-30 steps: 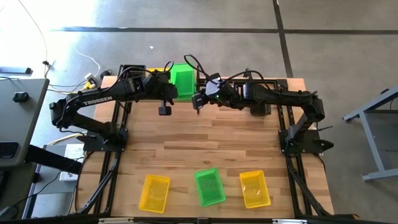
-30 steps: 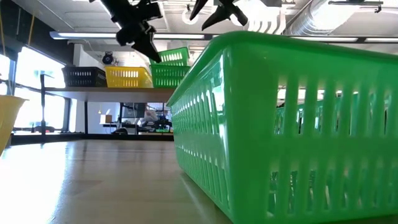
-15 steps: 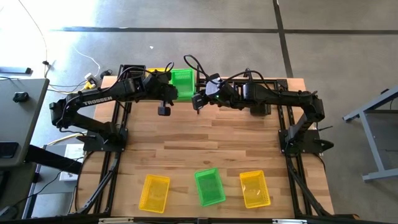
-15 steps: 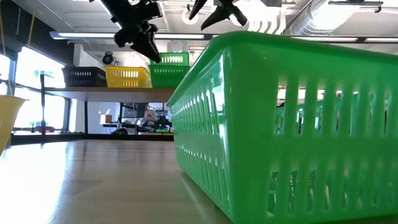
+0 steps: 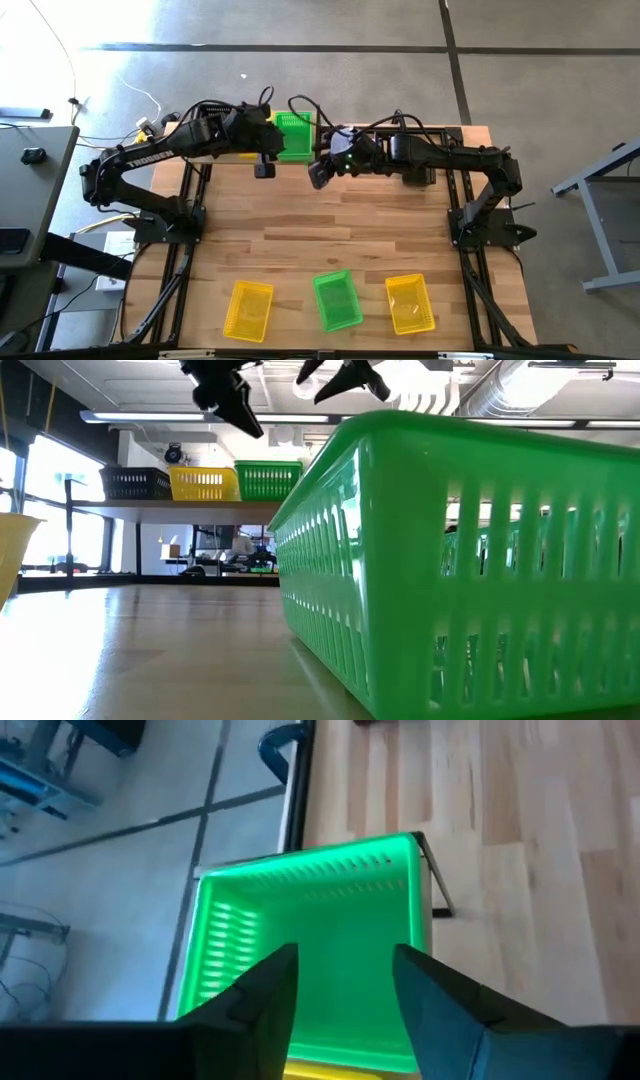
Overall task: Stack baskets on shelf by color
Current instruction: Stack the right yellow basket on top of yellow basket on the shelf
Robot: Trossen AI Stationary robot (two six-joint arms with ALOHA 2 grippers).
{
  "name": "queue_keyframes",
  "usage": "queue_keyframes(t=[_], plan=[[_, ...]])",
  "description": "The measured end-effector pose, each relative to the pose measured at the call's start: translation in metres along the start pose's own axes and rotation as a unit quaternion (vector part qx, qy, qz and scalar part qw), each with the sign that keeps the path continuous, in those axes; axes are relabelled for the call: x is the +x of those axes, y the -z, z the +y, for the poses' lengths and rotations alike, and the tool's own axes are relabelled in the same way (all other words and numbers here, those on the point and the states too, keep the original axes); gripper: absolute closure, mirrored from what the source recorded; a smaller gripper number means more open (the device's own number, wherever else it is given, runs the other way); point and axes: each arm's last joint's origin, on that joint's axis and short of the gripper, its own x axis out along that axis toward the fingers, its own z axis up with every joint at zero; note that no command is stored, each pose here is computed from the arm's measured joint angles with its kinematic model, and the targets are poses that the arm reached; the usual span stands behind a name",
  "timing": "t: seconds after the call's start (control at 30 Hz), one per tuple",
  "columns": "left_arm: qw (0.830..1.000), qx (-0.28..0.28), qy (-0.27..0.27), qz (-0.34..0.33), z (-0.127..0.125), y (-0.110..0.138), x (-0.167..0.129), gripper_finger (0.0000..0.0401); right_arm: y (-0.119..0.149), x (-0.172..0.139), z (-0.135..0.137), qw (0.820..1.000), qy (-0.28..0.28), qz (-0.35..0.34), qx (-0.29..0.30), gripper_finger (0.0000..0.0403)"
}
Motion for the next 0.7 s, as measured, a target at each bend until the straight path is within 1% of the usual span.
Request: queue_keyframes(t=[0.13,0.23,0.33,0.47,0.6,0.7], plan=[[1.0,-0.014,0.012,0.017,0.001,0.0,-0.006,0.0241,0.007,-0.002,0.008,0.999,-0.04,0.033,-0.015,0.0242],[0.999,-0.017,0.022,0.034,-0.001,0.003,-0.007,0.0244,0.016,-0.005,0.014,0.997,-0.046,0.057,-0.01,0.0242],[0.998,-0.021,0.036,0.052,-0.006,0.006,-0.009,0.0247,0.03,-0.009,0.017,0.995,-0.027,0.098,-0.001,0.0242],[0.995,-0.024,0.061,0.07,-0.015,0.008,-0.014,0.0249,0.05,-0.016,0.021,0.988,0.01,0.151,0.027,0.0242],[0.995,-0.027,0.081,0.055,-0.025,0.003,-0.022,0.0249,0.07,-0.021,0.029,0.983,0.025,0.177,0.044,0.0242],[0.994,-0.027,0.097,0.033,-0.033,-0.001,-0.03,0.0249,0.092,-0.021,0.033,0.977,0.042,0.203,0.056,0.0242]])
